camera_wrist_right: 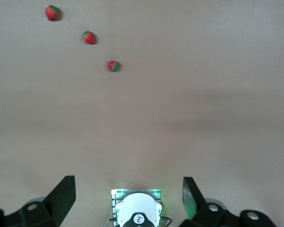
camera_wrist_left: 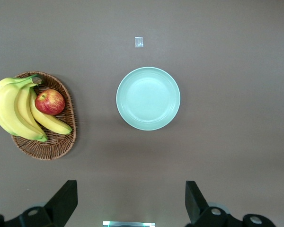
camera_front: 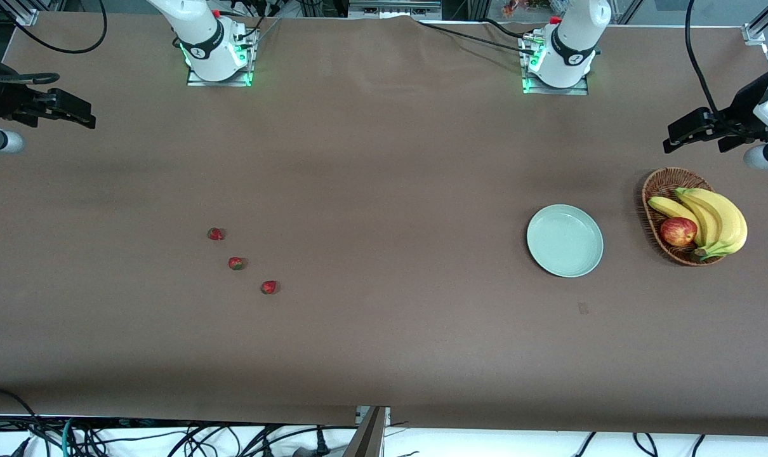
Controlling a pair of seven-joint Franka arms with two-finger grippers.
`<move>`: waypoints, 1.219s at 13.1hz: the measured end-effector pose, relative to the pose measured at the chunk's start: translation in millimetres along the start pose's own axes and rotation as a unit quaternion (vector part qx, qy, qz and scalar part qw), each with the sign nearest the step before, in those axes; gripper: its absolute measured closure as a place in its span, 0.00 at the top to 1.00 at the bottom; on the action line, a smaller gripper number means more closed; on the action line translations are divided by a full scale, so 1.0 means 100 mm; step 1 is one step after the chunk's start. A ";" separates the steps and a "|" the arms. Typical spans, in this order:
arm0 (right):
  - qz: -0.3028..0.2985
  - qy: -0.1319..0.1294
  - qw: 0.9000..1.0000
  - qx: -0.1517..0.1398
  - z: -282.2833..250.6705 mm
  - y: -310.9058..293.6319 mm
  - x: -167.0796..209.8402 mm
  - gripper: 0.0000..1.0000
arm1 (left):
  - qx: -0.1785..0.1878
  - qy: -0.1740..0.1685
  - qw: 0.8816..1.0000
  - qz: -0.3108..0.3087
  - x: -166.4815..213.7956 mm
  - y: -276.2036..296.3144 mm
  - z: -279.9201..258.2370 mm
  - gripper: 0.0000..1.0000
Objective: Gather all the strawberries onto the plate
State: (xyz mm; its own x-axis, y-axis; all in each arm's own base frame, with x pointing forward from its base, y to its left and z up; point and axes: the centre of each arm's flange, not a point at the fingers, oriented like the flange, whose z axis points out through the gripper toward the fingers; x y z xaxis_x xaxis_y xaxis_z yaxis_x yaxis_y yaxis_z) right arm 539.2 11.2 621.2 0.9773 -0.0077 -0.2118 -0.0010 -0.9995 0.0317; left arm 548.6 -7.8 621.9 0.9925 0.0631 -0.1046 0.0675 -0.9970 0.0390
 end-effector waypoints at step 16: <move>-0.007 0.027 1.000 0.001 0.09 -0.08 0.25 1.00 | 0.001 -0.009 1.000 0.001 -0.02 0.01 0.02 1.00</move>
State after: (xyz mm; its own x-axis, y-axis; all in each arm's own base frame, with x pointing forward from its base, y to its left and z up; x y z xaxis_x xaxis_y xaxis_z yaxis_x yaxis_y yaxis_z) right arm 561.5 18.2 606.8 0.9872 0.0087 -0.1594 0.0133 -0.9995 0.0280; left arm 546.7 -9.3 620.5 0.9908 0.0596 -0.1216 0.0646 -0.9972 0.0378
